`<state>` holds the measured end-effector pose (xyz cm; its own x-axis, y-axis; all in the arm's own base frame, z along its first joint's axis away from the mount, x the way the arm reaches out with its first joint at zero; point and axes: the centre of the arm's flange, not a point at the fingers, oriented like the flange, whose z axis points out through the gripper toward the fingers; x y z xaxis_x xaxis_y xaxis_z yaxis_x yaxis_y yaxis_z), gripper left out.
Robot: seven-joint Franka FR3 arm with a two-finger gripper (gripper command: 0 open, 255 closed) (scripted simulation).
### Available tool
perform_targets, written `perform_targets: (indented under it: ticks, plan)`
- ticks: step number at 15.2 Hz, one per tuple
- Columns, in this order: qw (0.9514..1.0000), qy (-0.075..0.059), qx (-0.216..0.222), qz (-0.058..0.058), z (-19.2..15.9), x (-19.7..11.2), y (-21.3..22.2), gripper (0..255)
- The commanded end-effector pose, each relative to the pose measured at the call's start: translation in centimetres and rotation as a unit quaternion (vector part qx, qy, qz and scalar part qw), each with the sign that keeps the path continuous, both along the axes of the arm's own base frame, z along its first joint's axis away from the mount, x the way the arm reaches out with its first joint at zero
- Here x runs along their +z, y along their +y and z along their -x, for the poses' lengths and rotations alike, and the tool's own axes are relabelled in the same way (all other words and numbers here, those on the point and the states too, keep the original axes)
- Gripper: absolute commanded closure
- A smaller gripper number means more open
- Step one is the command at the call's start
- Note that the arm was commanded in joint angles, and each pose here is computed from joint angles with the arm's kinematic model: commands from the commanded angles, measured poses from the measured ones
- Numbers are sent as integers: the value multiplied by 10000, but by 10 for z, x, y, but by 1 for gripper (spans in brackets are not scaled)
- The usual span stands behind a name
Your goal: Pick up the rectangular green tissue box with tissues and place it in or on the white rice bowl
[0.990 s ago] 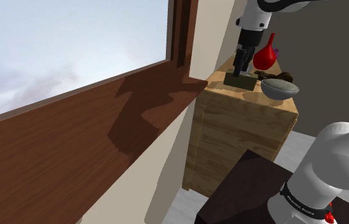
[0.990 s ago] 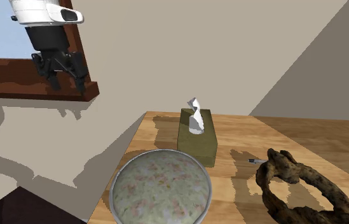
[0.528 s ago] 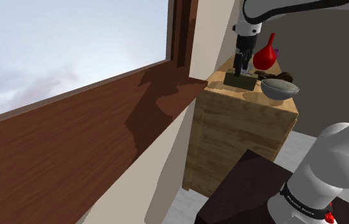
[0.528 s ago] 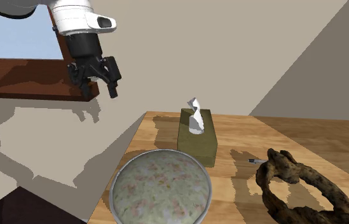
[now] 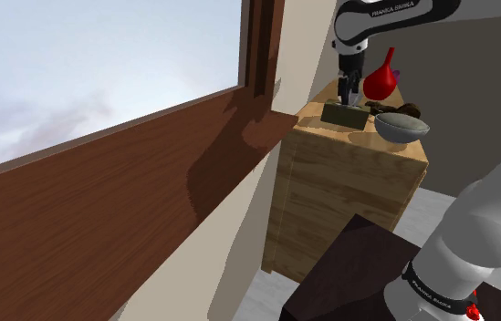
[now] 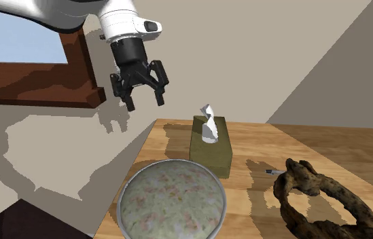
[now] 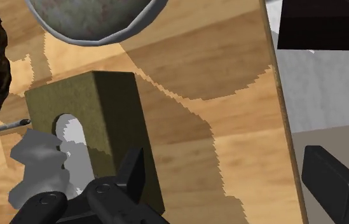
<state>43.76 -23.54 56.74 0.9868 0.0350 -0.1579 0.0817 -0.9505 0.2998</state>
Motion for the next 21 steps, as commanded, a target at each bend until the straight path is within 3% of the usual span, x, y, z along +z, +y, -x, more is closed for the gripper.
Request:
perform_targets:
  ticks: [1,11,21]
  plan:
    - [9998,107,-15,182,-9,-4,-22,0]
    - [9930,597,-99,1016,-53,-7,-123,0]
    - [9930,597,-99,1016,-43,-40,-142,0]
